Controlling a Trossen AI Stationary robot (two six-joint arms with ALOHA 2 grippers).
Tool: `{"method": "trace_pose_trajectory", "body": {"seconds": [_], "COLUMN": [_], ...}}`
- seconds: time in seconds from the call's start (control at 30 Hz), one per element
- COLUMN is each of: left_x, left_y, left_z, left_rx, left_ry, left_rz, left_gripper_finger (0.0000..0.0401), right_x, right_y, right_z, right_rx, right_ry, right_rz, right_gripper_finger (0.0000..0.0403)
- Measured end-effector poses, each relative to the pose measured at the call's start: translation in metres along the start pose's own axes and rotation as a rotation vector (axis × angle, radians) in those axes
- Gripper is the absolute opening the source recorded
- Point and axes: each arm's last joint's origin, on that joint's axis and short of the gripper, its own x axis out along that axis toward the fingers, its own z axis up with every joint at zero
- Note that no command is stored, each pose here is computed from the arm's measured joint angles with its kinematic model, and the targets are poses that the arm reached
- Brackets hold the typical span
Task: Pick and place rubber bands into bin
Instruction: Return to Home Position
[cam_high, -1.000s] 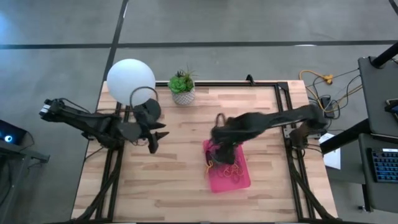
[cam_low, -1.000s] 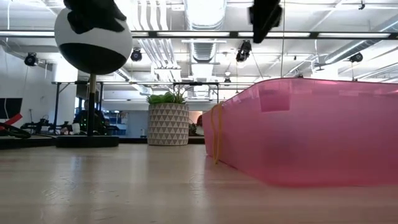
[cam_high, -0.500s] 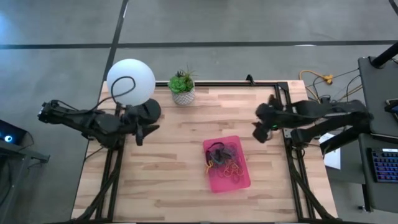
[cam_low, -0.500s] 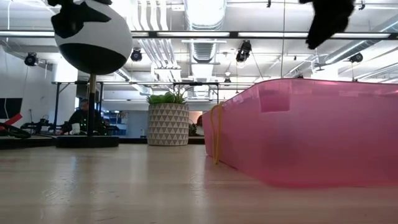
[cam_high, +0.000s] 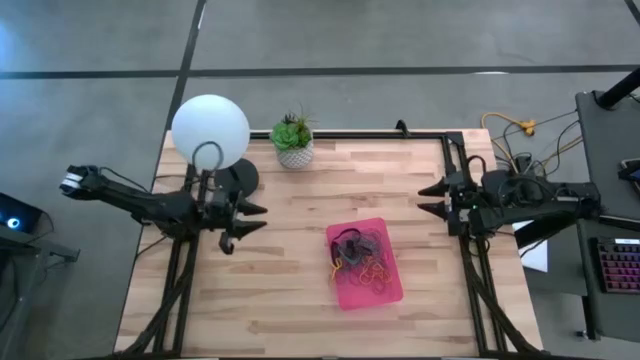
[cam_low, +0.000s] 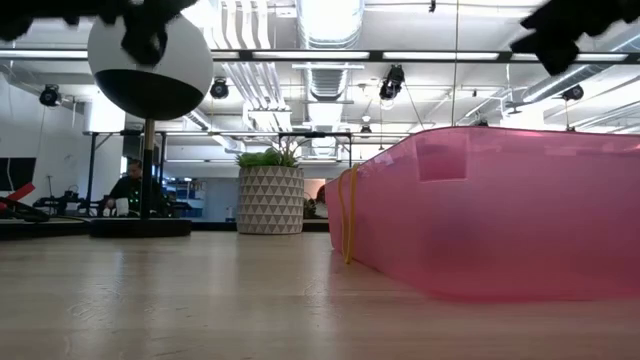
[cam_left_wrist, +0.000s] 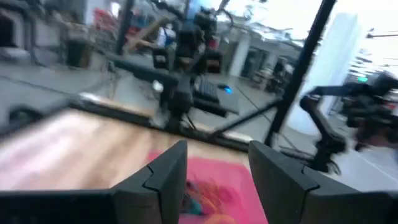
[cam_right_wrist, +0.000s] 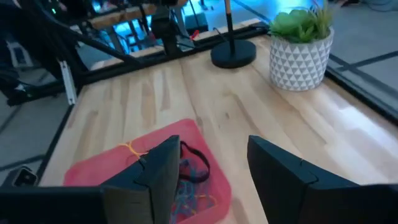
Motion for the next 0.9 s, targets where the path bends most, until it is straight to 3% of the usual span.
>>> {"method": "trace_pose_trajectory", "body": {"seconds": [0.13, 0.37, 0.5, 0.67, 0.83, 0.9], "left_x": [-0.01, -0.037, -0.051, -0.064, -0.056, -0.053], "left_y": [0.004, 0.013, 0.021, 0.028, 0.03, 0.031], "left_z": [-0.013, -0.023, -0.034, -0.051, -0.064, -0.07], "left_rx": [-0.039, 0.055, 0.037, -0.01, -0.112, -0.111], "left_ry": [-0.02, -0.072, -0.069, -0.137, -0.013, 0.042], "left_rz": [-0.09, -0.164, -0.148, -0.228, -0.162, -0.136], "left_gripper_finger": [0.0157, 0.0157, 0.0157, 0.0157, 0.0157, 0.0157], "right_x": [-0.008, -0.036, -0.038, -0.03, -0.019, -0.014], "right_y": [-0.008, -0.018, -0.022, -0.027, -0.022, -0.022], "right_z": [-0.021, -0.036, -0.038, -0.042, -0.051, -0.056], "right_rx": [0.052, 0.111, 0.123, 0.195, 0.182, 0.162], "right_ry": [-0.044, -0.214, -0.197, -0.229, -0.195, -0.164], "right_rz": [0.019, 0.074, -0.039, -0.191, 0.008, 0.035], "right_gripper_finger": [0.0176, 0.0176, 0.0176, 0.0176, 0.0176, 0.0176]}}
